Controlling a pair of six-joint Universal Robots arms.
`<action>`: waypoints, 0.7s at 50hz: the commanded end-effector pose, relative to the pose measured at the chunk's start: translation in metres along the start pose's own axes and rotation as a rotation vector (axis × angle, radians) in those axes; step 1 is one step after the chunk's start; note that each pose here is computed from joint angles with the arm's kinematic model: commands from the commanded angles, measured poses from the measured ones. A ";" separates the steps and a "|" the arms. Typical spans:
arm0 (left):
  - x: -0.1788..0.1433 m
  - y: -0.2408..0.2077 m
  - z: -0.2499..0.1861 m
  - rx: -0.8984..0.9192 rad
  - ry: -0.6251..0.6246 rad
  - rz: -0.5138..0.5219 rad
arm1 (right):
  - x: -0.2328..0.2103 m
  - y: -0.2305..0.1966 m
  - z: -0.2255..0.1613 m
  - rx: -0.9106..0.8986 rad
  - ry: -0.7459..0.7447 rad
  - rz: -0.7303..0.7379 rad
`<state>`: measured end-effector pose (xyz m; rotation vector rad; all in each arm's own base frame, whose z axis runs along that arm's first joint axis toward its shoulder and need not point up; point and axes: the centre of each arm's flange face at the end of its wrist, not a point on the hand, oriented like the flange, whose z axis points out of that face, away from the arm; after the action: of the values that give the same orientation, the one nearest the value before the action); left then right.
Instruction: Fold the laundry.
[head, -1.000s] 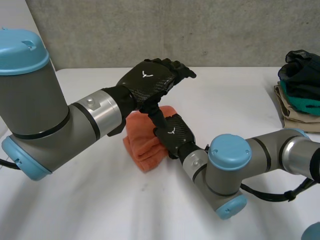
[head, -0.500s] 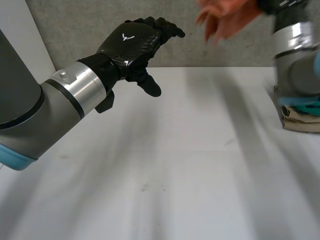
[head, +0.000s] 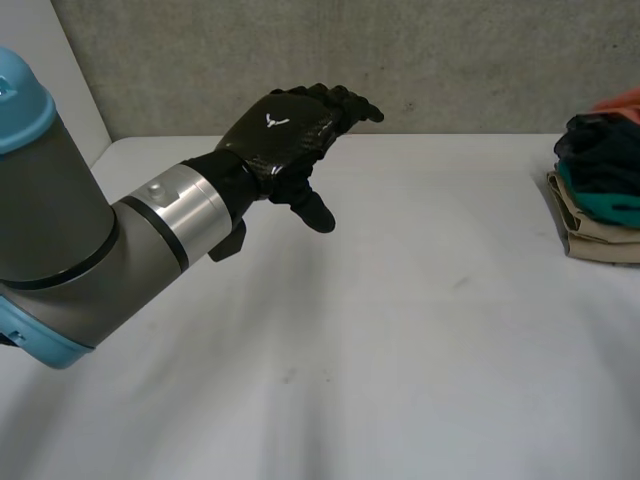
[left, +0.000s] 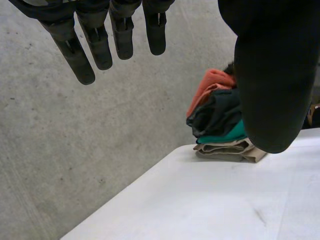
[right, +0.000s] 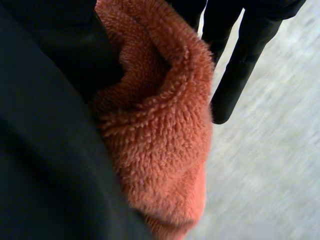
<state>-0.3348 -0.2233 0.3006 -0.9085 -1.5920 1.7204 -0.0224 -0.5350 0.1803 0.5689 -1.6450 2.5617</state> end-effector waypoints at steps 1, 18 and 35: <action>0.007 0.001 0.000 -0.003 0.018 0.000 | -0.001 0.017 -0.016 -0.055 -0.080 0.032; 0.013 0.002 -0.003 -0.008 0.027 -0.009 | 0.029 -0.015 -0.030 0.028 -0.154 0.025; 0.019 0.004 -0.005 -0.016 0.041 -0.019 | 0.074 -0.058 -0.060 -0.089 0.014 0.220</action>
<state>-0.3395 -0.2087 0.2948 -0.9225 -1.5926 1.6741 -0.0645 -0.4876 0.1984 0.6059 -1.8021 2.6979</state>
